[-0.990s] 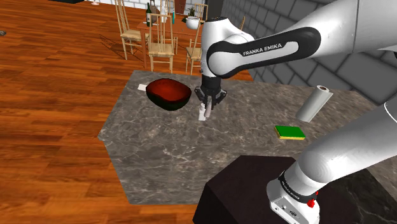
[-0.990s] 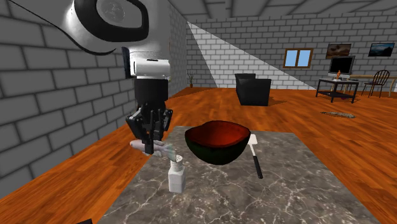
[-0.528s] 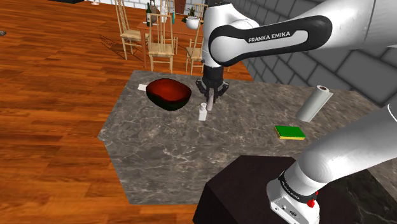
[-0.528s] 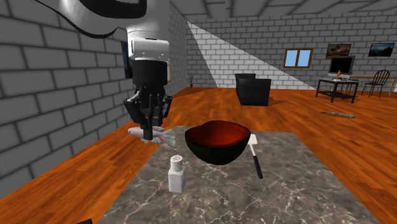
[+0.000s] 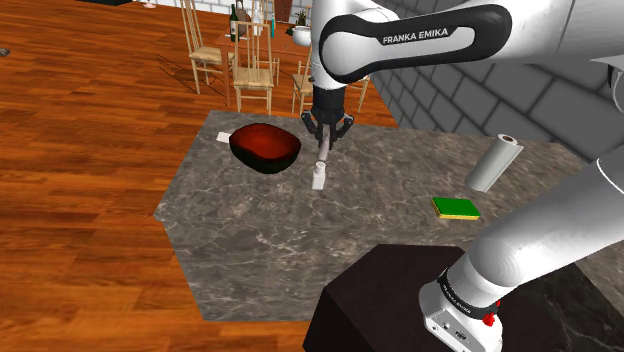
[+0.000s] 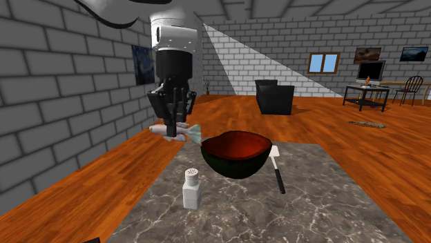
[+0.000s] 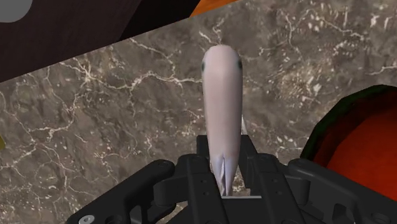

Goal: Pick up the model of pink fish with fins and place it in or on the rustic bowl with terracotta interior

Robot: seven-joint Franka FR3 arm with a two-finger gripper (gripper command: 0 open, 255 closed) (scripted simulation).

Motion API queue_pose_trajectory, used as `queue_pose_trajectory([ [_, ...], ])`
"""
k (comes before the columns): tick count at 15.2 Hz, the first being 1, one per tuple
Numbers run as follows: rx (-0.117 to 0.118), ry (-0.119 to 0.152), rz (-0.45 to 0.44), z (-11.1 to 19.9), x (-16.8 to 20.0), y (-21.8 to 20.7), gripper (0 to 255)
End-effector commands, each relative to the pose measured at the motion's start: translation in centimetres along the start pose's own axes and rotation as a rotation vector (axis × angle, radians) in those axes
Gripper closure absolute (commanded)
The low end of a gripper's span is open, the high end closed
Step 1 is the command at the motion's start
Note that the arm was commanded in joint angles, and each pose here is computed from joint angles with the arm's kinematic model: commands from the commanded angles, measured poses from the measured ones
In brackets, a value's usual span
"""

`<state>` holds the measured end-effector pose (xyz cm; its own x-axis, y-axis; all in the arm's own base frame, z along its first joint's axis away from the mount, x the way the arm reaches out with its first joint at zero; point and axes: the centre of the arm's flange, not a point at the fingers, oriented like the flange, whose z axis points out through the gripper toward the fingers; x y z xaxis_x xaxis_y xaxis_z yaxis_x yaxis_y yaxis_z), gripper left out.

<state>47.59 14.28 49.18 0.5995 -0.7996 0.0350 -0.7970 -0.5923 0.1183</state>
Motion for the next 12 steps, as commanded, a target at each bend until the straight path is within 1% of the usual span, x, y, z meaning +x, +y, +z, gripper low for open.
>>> queue_pose_trajectory([
  [1, 0.0, -0.001, 0.0, -0.4, 0.8, -2.4, 255],
  [12, 0.0, -0.001, 0.0, -2.1, 6.4, -15.7, 255],
])
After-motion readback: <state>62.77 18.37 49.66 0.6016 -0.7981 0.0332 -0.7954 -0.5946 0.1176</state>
